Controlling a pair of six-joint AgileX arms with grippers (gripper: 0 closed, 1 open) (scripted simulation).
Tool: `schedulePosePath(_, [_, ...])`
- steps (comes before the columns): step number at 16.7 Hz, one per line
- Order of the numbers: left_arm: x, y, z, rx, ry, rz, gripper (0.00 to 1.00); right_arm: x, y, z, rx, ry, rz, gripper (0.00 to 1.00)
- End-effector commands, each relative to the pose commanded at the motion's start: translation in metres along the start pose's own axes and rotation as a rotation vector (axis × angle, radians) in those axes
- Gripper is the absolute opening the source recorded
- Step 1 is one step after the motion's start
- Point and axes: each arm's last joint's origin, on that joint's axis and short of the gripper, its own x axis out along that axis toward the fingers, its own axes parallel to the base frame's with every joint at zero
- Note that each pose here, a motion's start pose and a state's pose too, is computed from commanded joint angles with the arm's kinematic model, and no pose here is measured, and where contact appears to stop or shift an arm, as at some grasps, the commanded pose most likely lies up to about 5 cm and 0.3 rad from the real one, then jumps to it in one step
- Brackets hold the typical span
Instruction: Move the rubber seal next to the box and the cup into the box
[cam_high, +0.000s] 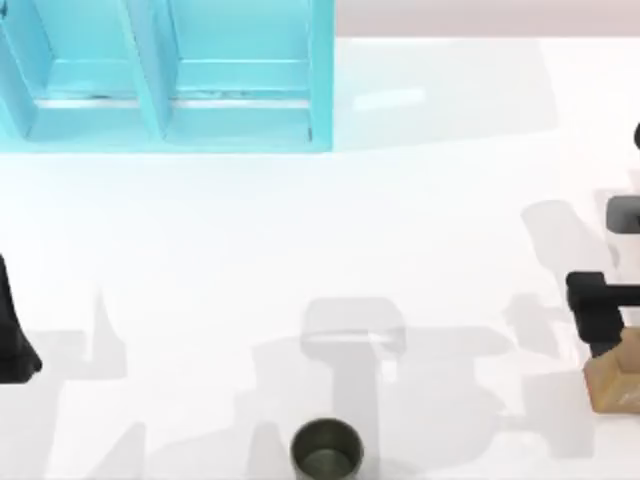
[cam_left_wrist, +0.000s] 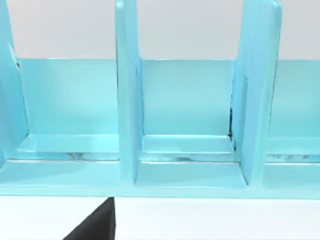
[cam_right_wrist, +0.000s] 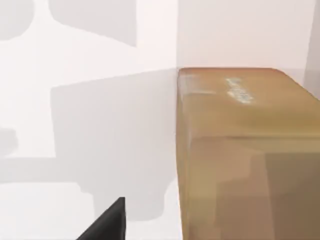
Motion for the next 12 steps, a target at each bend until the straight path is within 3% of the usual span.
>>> schedulePosePath(7, [0.000,0.000,0.000,0.000,0.000,0.000,1.00,-0.008,0.001,0.002,0.002,0.008,-0.002,1.00])
schedulePosePath(12, [0.000,0.000,0.000,0.000,0.000,0.000,1.00,-0.060,0.001,0.006,0.006,0.021,-0.010,1.00])
